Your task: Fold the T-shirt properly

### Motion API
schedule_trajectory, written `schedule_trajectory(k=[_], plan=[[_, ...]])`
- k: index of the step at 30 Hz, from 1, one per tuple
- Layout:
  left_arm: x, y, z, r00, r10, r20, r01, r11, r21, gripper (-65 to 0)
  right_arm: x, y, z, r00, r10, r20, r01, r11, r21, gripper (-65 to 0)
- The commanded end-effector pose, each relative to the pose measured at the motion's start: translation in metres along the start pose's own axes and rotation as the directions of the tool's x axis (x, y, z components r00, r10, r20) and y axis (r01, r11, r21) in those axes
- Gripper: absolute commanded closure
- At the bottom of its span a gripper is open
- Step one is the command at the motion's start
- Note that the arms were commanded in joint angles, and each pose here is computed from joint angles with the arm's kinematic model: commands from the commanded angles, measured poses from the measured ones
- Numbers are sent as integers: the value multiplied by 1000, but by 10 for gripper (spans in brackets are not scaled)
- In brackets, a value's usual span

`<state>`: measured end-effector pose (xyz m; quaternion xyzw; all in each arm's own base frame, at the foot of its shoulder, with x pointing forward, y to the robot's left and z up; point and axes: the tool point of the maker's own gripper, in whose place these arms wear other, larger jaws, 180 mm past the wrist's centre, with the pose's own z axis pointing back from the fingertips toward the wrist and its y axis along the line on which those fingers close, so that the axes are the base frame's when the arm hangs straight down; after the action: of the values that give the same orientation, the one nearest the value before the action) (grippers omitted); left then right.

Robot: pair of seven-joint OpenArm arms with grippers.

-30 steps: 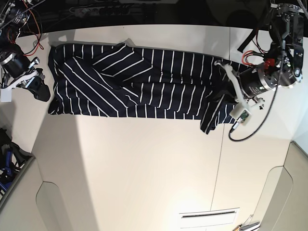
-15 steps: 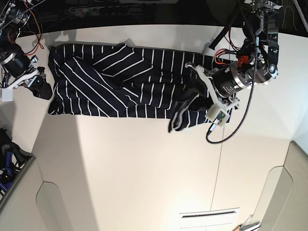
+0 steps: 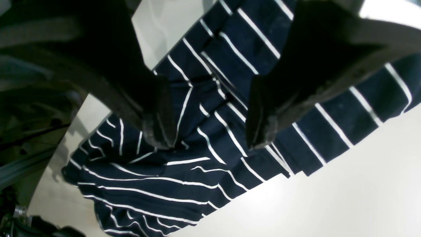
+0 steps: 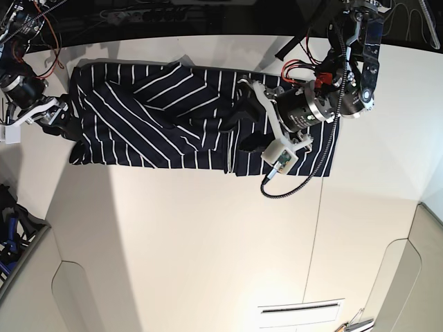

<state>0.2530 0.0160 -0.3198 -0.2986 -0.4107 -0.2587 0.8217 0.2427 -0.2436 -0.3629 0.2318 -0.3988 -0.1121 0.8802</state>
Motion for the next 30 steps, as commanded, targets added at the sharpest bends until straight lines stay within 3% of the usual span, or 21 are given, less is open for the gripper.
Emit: schedule_trajectory(k=[1,11,23,30], plan=[[14,-1,1,999,-19,46,19,1000,-2,-374,11,0,2,999,4,36,-4,1000,15,-422],[11,6,2,999,-26,28,25,999,33,-374,-26,-15,-17,993,-119,-27,120,992,25,-422],[11,7,2,999,-25,29,24,999,38,-374,-42,3,-32,991,-88,-104,95,993,69,-422],[12,32,15,999,-8,32,4,994,110,-373,-60,19,-44,984,-27,-178,44,994,95,-422]])
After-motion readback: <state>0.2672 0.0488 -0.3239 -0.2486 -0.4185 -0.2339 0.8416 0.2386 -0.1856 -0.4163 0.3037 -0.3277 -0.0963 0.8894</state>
